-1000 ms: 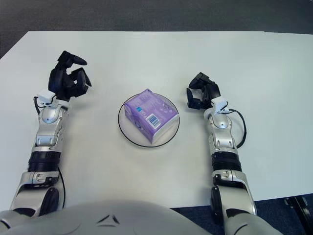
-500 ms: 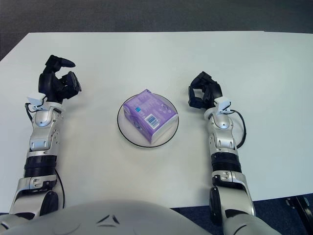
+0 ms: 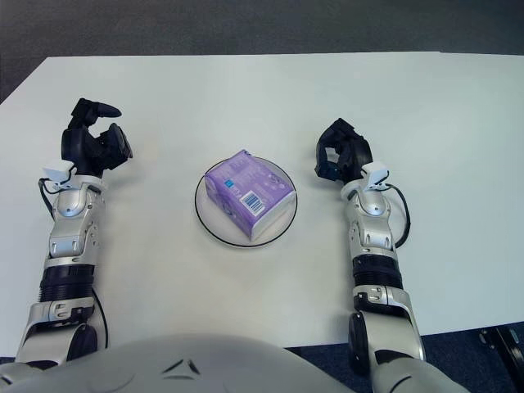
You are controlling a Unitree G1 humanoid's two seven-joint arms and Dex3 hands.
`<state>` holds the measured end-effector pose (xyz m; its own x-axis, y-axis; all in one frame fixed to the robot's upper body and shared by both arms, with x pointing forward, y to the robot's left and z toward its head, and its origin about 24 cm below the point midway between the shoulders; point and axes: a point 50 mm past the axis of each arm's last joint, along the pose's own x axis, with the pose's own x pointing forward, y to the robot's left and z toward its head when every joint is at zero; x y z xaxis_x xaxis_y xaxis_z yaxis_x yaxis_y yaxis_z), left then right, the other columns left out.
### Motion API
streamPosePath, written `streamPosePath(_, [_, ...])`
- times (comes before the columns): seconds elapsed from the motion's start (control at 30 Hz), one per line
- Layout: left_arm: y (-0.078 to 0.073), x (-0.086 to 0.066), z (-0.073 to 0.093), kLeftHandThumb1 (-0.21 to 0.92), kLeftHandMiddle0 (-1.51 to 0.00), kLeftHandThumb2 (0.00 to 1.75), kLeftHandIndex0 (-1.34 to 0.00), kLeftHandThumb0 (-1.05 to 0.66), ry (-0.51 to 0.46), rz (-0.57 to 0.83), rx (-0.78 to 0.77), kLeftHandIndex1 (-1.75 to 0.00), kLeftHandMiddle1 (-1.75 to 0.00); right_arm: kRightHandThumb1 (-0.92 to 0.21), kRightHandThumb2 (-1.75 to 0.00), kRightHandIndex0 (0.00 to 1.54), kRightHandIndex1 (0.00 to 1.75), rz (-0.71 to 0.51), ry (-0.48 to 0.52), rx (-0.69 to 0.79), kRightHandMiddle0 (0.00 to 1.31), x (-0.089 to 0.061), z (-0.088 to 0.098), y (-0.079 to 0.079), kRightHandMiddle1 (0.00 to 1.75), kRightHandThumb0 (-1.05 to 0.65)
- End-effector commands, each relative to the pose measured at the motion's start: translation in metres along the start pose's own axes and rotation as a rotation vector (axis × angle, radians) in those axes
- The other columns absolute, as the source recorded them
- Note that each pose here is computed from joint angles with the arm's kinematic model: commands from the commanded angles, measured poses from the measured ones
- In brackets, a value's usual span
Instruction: Put the tissue paper into the plate.
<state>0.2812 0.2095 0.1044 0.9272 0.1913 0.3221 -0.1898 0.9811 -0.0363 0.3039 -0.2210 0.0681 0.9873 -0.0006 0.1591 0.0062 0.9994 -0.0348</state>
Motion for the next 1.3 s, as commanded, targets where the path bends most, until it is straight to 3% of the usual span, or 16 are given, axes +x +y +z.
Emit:
streamPosePath(0.0, [0.002, -0.036, -0.037, 0.51, -1.24, 1.07, -0.46, -0.42, 0.160, 0.034, -0.042, -1.75, -1.75, -0.45, -1.15, 1.26, 1.75, -0.028, 0.229, 0.101, 0.51, -0.049, -0.061, 0.013, 1.75, -0.44])
streamPosePath(0.93, [-0.003, -0.045, -0.053, 0.52, -1.24, 1.07, -0.46, -0.42, 0.204, 0.047, -0.111, -1.75, -1.75, -0.46, -1.14, 1.26, 1.75, -0.027, 0.242, 0.089, 0.50, -0.048, -0.062, 0.012, 1.75, -0.44])
streamPosePath(1.27, [-0.004, -0.054, -0.073, 0.51, -1.25, 1.08, -0.47, -0.42, 0.292, 0.030, -0.137, -1.75, -1.75, -0.46, -1.14, 1.26, 1.75, -0.017, 0.244, 0.074, 0.50, -0.047, -0.063, 0.013, 1.75, -0.44])
